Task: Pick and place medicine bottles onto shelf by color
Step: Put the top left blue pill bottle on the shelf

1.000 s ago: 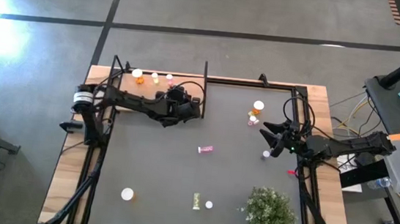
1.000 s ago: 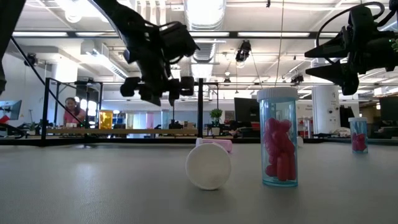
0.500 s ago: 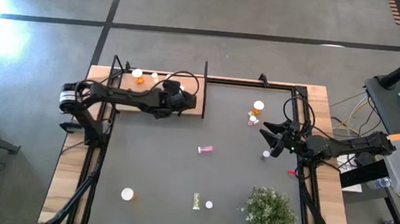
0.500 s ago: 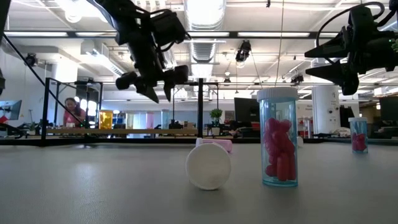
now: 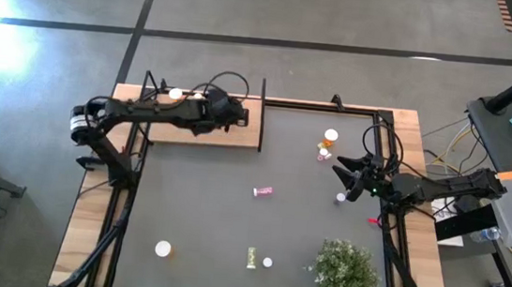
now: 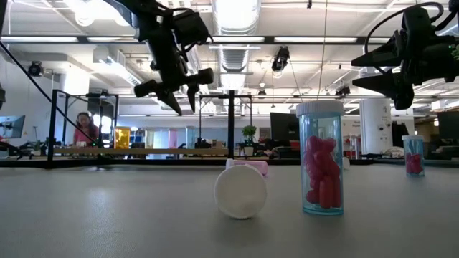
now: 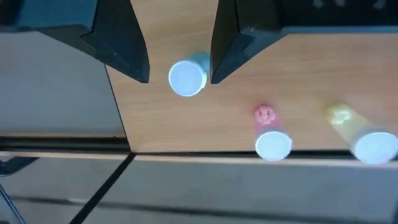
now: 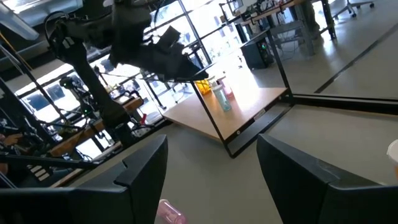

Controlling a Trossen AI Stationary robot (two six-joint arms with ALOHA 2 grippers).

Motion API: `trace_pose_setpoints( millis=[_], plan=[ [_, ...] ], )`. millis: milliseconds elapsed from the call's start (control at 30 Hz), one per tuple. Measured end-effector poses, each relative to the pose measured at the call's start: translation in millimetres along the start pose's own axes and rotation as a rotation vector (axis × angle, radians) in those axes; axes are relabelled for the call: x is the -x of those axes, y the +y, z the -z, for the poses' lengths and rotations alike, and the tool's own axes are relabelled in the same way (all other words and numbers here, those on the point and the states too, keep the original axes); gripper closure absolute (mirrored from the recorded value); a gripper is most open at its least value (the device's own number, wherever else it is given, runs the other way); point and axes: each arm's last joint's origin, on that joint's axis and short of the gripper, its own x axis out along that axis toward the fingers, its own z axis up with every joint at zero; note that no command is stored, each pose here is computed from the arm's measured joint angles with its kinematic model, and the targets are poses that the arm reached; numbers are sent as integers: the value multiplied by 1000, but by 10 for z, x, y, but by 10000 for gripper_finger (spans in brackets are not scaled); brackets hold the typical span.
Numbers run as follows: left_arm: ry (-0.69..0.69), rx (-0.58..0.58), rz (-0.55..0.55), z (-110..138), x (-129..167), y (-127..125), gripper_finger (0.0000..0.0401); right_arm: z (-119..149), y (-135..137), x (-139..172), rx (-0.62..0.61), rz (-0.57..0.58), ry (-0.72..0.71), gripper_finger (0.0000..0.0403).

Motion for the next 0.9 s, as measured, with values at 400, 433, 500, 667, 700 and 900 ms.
trace_pose_setpoints(
  millis=[400, 433, 500, 667, 700, 900],
  plan=[
    [220, 123, -3, -341, -220, 57, 248, 0, 0, 0, 0, 0, 0, 165],
    [221, 129, -8, -349, -232, 56, 248, 0, 0, 0, 0, 0, 0, 165],
    [217, 135, -5, -372, -250, 30, 248, 0, 0, 0, 0, 0, 0, 165],
    [221, 175, -19, -371, -300, 5, 248, 0, 0, 0, 0, 0, 0, 165],
    [228, 172, -30, -355, -318, 10, 248, 0, 0, 0, 0, 0, 0, 165],
    [229, 171, -35, -338, -346, 14, 248, 0, 0, 0, 0, 0, 0, 165]
  ],
)
